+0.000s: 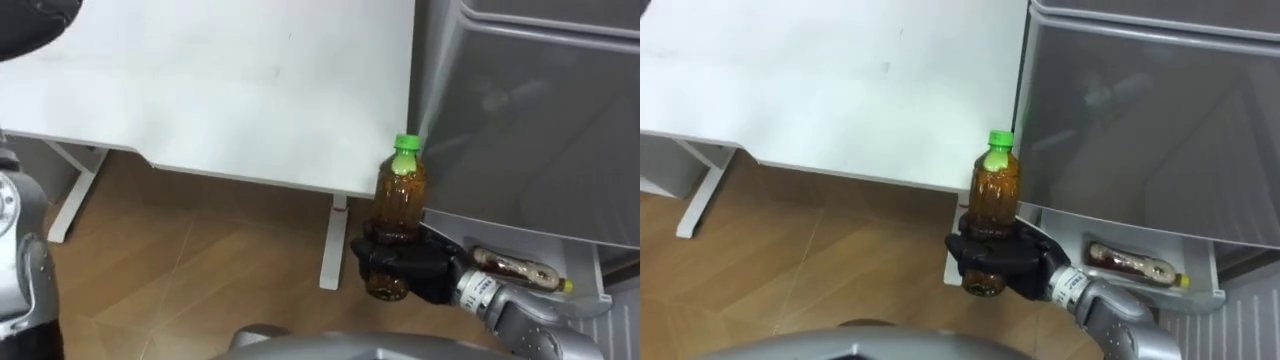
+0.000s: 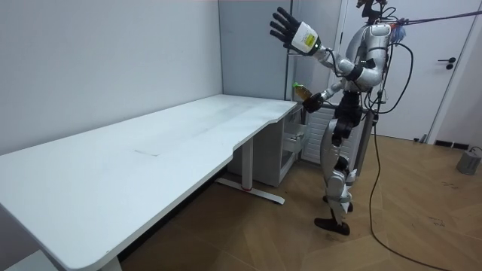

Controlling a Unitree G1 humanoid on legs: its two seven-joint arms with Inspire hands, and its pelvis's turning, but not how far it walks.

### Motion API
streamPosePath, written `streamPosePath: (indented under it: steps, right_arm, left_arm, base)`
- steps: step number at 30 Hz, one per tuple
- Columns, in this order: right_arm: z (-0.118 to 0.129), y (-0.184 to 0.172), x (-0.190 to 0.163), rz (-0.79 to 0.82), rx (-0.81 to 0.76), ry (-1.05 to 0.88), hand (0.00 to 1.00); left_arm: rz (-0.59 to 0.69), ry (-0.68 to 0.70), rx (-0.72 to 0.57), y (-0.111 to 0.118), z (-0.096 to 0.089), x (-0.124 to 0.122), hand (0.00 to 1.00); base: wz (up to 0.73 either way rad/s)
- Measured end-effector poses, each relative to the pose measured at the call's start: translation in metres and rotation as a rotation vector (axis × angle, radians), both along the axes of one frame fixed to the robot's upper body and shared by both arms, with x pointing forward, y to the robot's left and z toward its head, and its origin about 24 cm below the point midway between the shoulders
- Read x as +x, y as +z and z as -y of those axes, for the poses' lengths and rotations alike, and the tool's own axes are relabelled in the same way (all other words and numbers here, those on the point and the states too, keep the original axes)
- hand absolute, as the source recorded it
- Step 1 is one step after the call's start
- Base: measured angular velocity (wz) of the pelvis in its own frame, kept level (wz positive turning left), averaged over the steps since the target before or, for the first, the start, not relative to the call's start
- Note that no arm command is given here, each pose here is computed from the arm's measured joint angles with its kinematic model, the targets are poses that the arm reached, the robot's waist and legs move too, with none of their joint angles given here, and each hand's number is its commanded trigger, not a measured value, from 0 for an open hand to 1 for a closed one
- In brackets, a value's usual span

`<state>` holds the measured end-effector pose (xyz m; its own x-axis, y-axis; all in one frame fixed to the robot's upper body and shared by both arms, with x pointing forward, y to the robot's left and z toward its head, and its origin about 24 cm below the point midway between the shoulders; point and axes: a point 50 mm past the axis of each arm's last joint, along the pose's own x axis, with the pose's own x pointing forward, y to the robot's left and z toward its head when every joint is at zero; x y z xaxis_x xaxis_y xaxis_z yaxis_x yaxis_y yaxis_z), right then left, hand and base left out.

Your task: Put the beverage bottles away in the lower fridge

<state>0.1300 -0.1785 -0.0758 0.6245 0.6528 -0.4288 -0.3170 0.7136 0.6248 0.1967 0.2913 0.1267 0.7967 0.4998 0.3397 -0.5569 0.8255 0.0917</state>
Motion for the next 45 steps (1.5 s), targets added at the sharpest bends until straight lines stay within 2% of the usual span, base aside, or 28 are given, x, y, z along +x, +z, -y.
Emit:
streamPosePath:
  steps: [3, 7, 9, 11, 12, 14, 17, 20, 26, 33, 37, 41, 45]
  right_arm:
    - [0.0, 0.001, 0.001, -0.001, 0.001, -0.003, 1.0]
    - [0.001, 0.001, 0.002, -0.012, 0.019, -0.031, 1.0]
    - [0.0, 0.001, 0.001, -0.018, 0.02, -0.038, 1.0]
    - [-0.001, 0.0, 0.002, -0.032, 0.02, -0.053, 1.0]
    - [-0.002, -0.001, 0.002, -0.037, 0.024, -0.054, 1.0]
    - [-0.007, -0.002, 0.0, -0.05, 0.03, -0.043, 1.0]
    - [-0.014, -0.005, -0.002, -0.077, 0.039, -0.04, 1.0]
    - [-0.019, -0.006, -0.002, -0.086, 0.05, -0.053, 1.0]
    - [-0.022, -0.009, -0.005, -0.114, 0.057, -0.056, 1.0]
    - [-0.025, -0.012, -0.008, -0.134, 0.061, -0.048, 1.0]
    - [-0.026, -0.016, -0.012, -0.163, 0.065, -0.052, 1.0]
    - [-0.028, -0.016, -0.012, -0.168, 0.073, -0.05, 1.0]
    - [-0.028, -0.016, -0.012, -0.171, 0.081, -0.058, 1.0]
  left_arm:
    - [-0.118, 0.082, -0.093, -0.03, -0.016, -0.005, 0.0]
    - [-0.334, 0.189, -0.269, -0.088, -0.035, -0.023, 0.0]
    - [-0.417, 0.217, -0.373, -0.114, -0.035, -0.031, 0.0]
    - [-0.54, 0.235, -0.534, -0.153, -0.026, -0.047, 0.0]
    - [-0.576, 0.238, -0.569, -0.163, -0.023, -0.052, 0.0]
    - [-0.735, 0.222, -0.66, -0.196, -0.006, -0.071, 0.0]
    - [-0.957, 0.188, -0.715, -0.235, 0.017, -0.099, 0.0]
    - [-1.112, 0.192, -0.793, -0.26, 0.03, -0.13, 0.0]
    - [-1.278, 0.153, -0.869, -0.28, 0.046, -0.165, 0.0]
    - [-1.387, 0.141, -0.908, -0.288, 0.06, -0.191, 0.0]
    - [-1.489, 0.1, -0.775, -0.29, 0.056, -0.197, 0.0]
    - [-1.585, -0.007, -0.566, -0.289, 0.053, -0.189, 0.0]
    - [-1.638, -0.068, -0.431, -0.289, 0.053, -0.182, 0.0]
  base:
    - [0.0]
    - [0.0]
    - [0.0]
    - [0.0]
    - [0.0]
    - [0.0]
    - [0.0]
    - [-0.03]
    - [-0.01]
    - [-0.01]
    - [-0.08]
    - [0.0]
    - [0.01]
